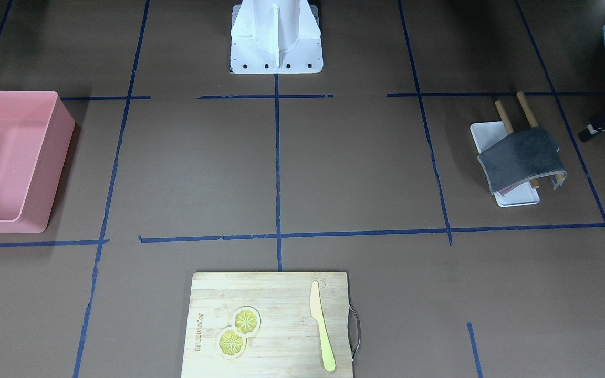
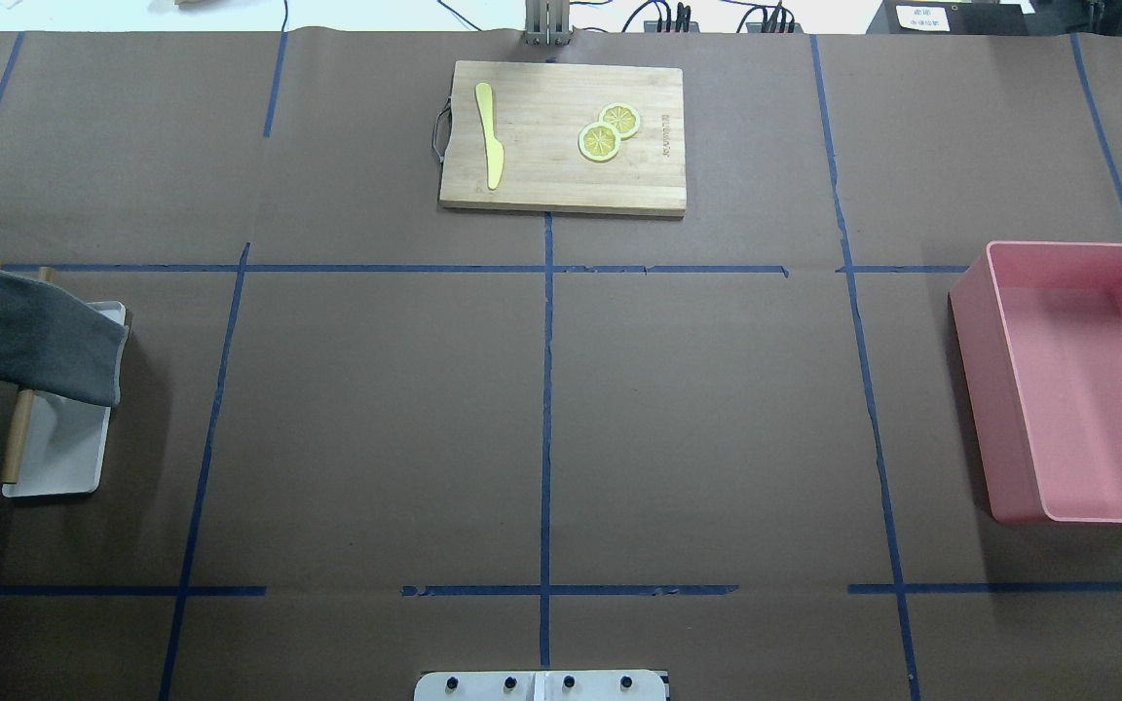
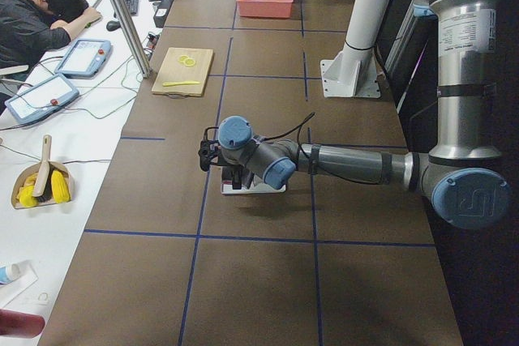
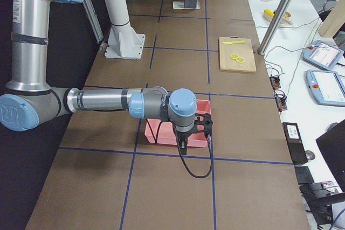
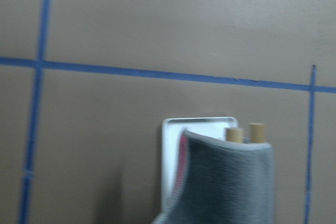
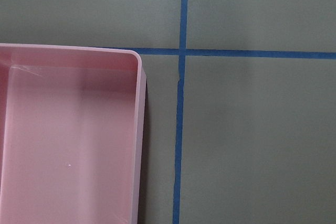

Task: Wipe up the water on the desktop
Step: 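Grasp the grey cloth with the left gripper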

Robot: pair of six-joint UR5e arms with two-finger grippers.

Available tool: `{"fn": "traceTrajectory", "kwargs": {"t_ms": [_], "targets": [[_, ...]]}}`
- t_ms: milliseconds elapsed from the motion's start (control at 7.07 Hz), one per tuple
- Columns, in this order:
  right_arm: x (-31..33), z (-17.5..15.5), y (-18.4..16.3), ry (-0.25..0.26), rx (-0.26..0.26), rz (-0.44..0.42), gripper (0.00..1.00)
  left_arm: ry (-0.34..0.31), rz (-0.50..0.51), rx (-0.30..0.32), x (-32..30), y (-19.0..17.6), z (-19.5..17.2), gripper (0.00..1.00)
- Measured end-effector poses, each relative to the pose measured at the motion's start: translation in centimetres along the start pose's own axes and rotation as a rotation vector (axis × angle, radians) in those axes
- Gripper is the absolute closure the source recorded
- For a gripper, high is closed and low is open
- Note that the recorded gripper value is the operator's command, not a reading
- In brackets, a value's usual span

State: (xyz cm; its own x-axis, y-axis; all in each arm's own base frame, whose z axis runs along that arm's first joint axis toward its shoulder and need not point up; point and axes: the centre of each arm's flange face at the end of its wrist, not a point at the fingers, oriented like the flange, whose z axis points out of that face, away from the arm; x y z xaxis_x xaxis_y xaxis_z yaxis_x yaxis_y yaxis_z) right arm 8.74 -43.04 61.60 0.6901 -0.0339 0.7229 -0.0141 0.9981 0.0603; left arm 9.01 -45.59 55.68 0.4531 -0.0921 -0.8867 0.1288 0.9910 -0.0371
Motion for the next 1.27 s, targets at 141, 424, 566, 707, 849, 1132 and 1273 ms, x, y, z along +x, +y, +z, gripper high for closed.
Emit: {"fn": "traceTrajectory", "kwargs": {"t_ms": [141, 424, 566, 707, 849, 1132, 1273], "targets": [[0.0, 0.0, -0.1, -0.001, 0.001, -0.001, 0.00, 0.011, 0.000, -0.013, 0.7, 0.6, 1.1, 0.12], [-0.1, 0.0, -0.1, -0.001, 0.001, -0.001, 0.00, 0.016, 0.005, -0.030, 1.1, 1.0, 2.1, 0.21], [0.0, 0.0, -0.1, -0.002, 0.000, 0.000, 0.00, 0.014, 0.003, -0.034, 1.0, 1.1, 2.3, 0.23], [0.0, 0.0, -0.1, -0.003, 0.000, 0.001, 0.00, 0.011, -0.001, -0.038, 0.7, 1.1, 2.5, 0.27], [0.0, 0.0, -0.1, -0.004, -0.001, 0.001, 0.00, 0.008, -0.005, -0.040, 0.4, 1.1, 2.7, 0.29], [0.0, 0.1, -0.1, -0.005, -0.002, 0.001, 0.00, 0.004, -0.011, -0.044, 0.1, 0.8, 3.0, 0.37], [0.1, 0.1, -0.1, -0.006, -0.002, 0.002, 0.00, 0.003, -0.014, -0.044, 0.0, 0.8, 3.1, 0.47]]}}
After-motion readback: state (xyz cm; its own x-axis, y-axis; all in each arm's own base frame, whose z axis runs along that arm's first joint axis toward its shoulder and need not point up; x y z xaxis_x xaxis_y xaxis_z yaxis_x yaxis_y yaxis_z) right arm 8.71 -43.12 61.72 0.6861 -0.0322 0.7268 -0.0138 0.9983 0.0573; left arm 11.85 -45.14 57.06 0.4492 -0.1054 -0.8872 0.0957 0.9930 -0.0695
